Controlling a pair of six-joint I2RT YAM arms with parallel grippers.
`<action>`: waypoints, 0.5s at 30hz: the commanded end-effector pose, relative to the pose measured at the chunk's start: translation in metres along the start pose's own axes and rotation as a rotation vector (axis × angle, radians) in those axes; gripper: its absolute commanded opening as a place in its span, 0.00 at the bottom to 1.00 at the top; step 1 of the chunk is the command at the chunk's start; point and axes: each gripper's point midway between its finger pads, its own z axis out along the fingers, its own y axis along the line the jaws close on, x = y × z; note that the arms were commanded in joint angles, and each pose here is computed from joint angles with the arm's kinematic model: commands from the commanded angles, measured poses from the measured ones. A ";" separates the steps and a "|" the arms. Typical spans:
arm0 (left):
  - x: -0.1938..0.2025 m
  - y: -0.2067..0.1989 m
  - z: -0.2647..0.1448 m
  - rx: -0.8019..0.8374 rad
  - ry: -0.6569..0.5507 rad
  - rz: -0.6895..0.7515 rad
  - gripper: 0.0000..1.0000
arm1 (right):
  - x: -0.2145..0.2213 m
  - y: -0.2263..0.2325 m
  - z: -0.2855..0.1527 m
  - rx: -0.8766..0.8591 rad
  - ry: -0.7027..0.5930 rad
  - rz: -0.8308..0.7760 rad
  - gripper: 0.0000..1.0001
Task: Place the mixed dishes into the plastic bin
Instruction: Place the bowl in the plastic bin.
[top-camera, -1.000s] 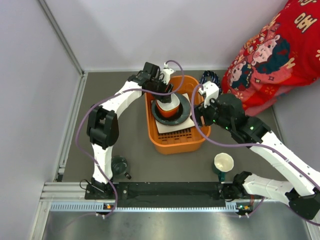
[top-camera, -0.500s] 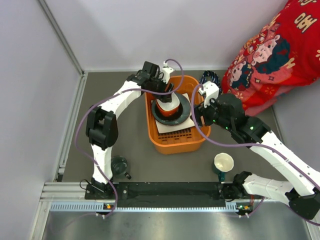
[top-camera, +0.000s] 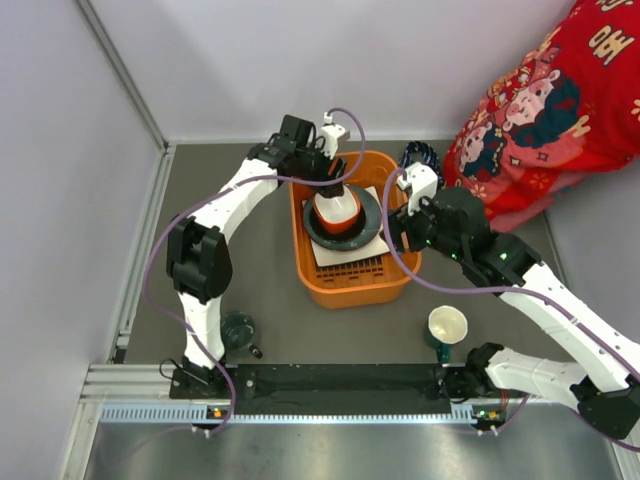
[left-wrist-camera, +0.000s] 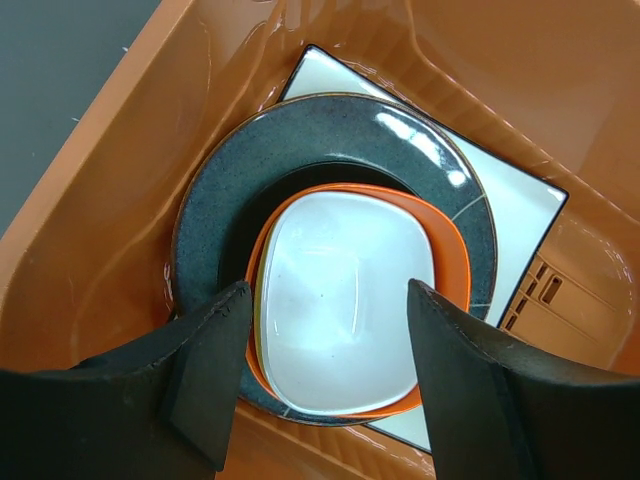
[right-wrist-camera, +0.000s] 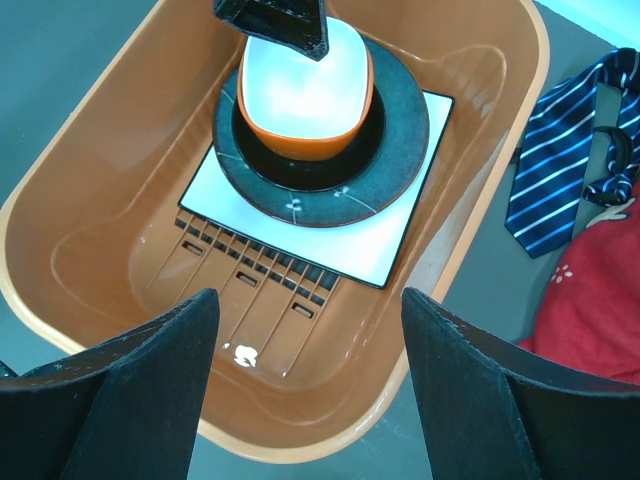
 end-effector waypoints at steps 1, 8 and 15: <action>-0.033 -0.004 -0.031 -0.032 -0.082 0.037 0.68 | -0.013 0.000 -0.003 -0.006 -0.059 0.023 0.73; -0.049 0.006 -0.053 -0.140 -0.116 0.001 0.70 | -0.013 -0.001 -0.008 -0.003 -0.048 0.030 0.73; -0.070 0.009 -0.100 -0.282 -0.235 -0.069 0.73 | 0.005 0.000 -0.022 0.000 0.010 0.107 0.72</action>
